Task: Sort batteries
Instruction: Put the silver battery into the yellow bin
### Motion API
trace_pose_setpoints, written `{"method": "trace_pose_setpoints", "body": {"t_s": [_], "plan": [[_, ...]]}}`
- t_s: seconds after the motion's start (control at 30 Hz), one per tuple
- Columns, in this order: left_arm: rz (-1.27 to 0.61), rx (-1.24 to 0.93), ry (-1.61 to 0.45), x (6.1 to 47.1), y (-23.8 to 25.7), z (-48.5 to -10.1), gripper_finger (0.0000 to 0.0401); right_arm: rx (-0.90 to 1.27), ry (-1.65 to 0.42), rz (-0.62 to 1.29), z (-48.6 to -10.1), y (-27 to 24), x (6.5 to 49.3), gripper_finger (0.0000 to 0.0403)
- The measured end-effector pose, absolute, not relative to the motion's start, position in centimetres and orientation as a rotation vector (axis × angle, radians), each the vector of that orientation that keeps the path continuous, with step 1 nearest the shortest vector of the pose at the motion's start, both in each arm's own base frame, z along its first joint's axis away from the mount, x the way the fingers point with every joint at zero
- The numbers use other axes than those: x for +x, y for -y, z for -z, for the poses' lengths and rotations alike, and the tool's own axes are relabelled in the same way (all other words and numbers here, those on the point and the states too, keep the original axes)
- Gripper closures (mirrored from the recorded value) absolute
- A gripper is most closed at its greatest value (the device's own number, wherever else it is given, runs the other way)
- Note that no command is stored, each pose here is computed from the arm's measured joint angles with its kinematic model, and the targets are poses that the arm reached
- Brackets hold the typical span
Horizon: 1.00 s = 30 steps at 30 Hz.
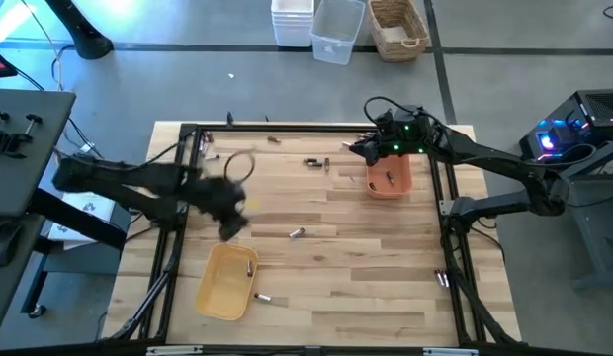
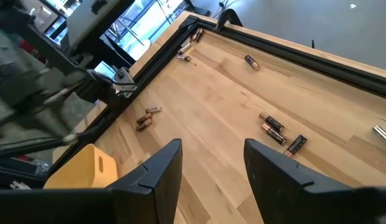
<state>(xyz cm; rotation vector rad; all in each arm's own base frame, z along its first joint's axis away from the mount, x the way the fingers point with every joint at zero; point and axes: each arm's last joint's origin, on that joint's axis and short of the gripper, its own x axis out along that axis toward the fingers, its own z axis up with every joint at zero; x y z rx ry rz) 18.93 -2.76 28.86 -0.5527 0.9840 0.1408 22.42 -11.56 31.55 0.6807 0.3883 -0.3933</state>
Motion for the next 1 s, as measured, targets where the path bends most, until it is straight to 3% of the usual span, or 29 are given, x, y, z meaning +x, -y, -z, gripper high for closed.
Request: {"method": "trace_pose_setpoints", "body": {"t_s": [0.2,0.33,0.53,0.73,0.87,1.0], "plan": [[-0.028,-0.573,-1.082,17.3,8.5,-28.5,0.0374,0.678,-0.389,0.393,-31.5,11.6,22.4,0.0236],[-0.056,-0.497,-1.170,18.1,11.0,-26.5,0.0372,0.661,-0.392,0.389,-31.5,11.6,22.4,0.0236],[-0.108,-0.467,-1.316,19.8,12.7,-23.4,0.0280,0.657,-0.393,0.389,-31.5,11.6,22.4,0.0236],[0.044,-0.426,-1.440,20.1,12.5,-22.8,0.0200,0.691,-0.394,0.352,-31.6,11.5,22.4,0.0236],[0.125,-0.256,-1.451,19.2,10.9,-24.5,0.0182,0.787,-0.376,0.271,-31.9,11.2,22.6,0.0236],[0.275,0.071,-1.295,19.8,9.9,-26.6,0.0180,0.847,-0.347,0.186,-32.5,10.5,22.7,0.0236]]}}
